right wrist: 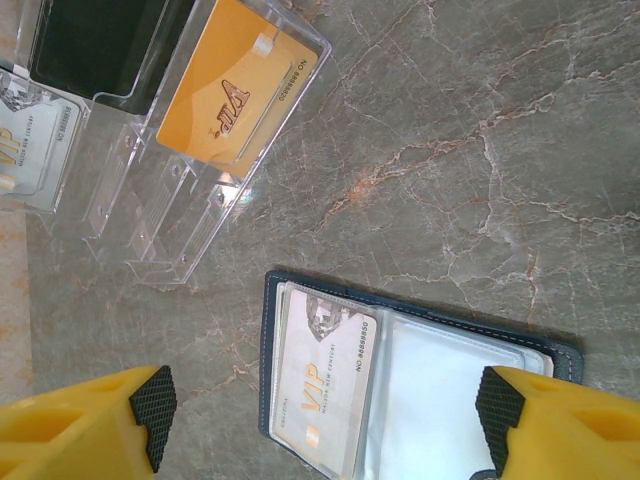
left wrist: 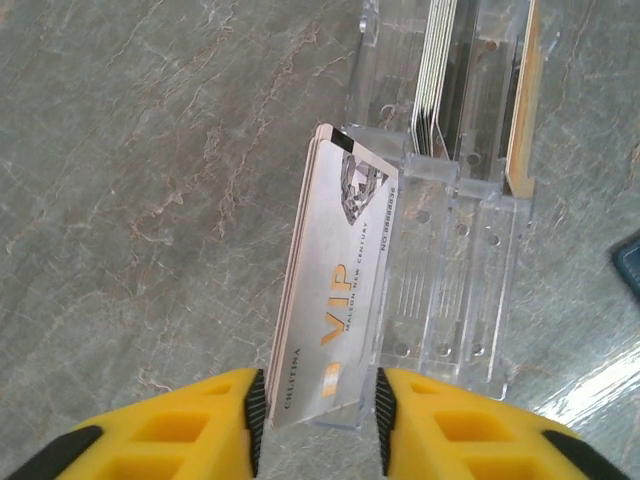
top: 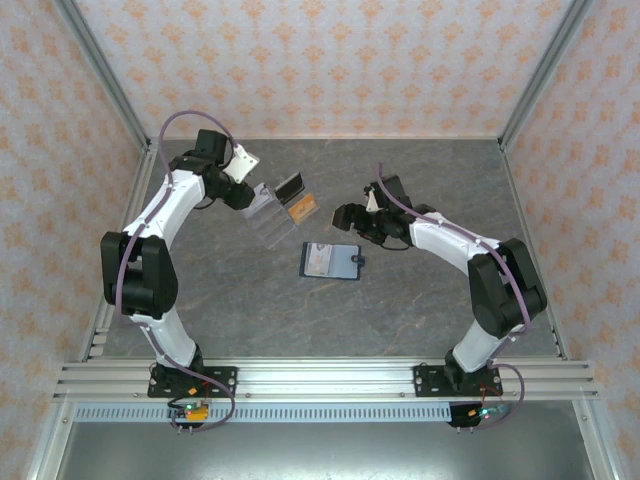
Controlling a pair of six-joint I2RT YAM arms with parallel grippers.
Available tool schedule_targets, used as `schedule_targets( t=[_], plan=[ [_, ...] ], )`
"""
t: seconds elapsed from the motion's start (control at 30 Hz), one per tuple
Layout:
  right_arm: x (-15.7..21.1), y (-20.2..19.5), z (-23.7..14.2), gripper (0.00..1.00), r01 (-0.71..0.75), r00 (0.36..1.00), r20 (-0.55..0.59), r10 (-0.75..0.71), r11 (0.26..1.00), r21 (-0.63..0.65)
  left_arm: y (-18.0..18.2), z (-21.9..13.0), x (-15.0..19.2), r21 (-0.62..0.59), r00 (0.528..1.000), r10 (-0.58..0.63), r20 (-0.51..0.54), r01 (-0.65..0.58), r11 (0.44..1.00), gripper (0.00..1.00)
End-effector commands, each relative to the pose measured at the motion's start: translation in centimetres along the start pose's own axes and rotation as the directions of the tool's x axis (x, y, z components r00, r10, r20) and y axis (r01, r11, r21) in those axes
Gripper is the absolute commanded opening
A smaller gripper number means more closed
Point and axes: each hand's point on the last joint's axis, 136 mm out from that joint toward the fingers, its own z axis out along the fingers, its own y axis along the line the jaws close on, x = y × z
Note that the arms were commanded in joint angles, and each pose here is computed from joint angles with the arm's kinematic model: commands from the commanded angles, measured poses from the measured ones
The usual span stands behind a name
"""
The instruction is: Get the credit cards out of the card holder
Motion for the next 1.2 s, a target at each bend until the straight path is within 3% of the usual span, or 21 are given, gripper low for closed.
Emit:
schedule_targets(
  t=[0.0,0.2,0.33,0.53,0.8,1.17],
  plan=[
    [-0.7,0.8,-0.3,0.80,-0.005,1.000,0.019,0.005,1.000,-0.027,-0.5,-3.5,-2.1,-0.011,0.990,-0.074,0.123,0.076,0.997,0.42],
    [0.7,1.8,0.8,0.74,-0.004,1.000,-0.028,0.003,1.000,-0.017,-1.2,-5.5,-2.4,-0.065,0.936,-0.277,0.219,0.297,0.953,0.50],
    [2.4,1.8,2.8,0.61,-0.038,0.995,-0.095,0.038,0.999,0.004,-2.2,-5.5,-1.2,-0.146,0.892,-0.396,0.218,0.431,0.890,0.51],
    [4.5,1.0,5.0,0.50,-0.096,0.983,-0.152,0.103,0.994,0.053,-4.9,-3.9,1.3,-0.139,0.815,-0.549,0.187,0.575,0.806,0.51],
    [5.6,-0.9,5.8,0.33,-0.130,0.974,-0.168,0.149,0.985,0.117,-9.6,-0.9,3.1,-0.046,0.752,-0.649,0.117,0.656,0.753,0.52],
    [6.4,-2.1,6.8,0.30,-0.130,0.965,-0.203,0.163,0.978,0.164,-17.4,4.7,2.0,0.107,0.731,-0.683,-0.019,0.680,0.725,0.51]
  ],
)
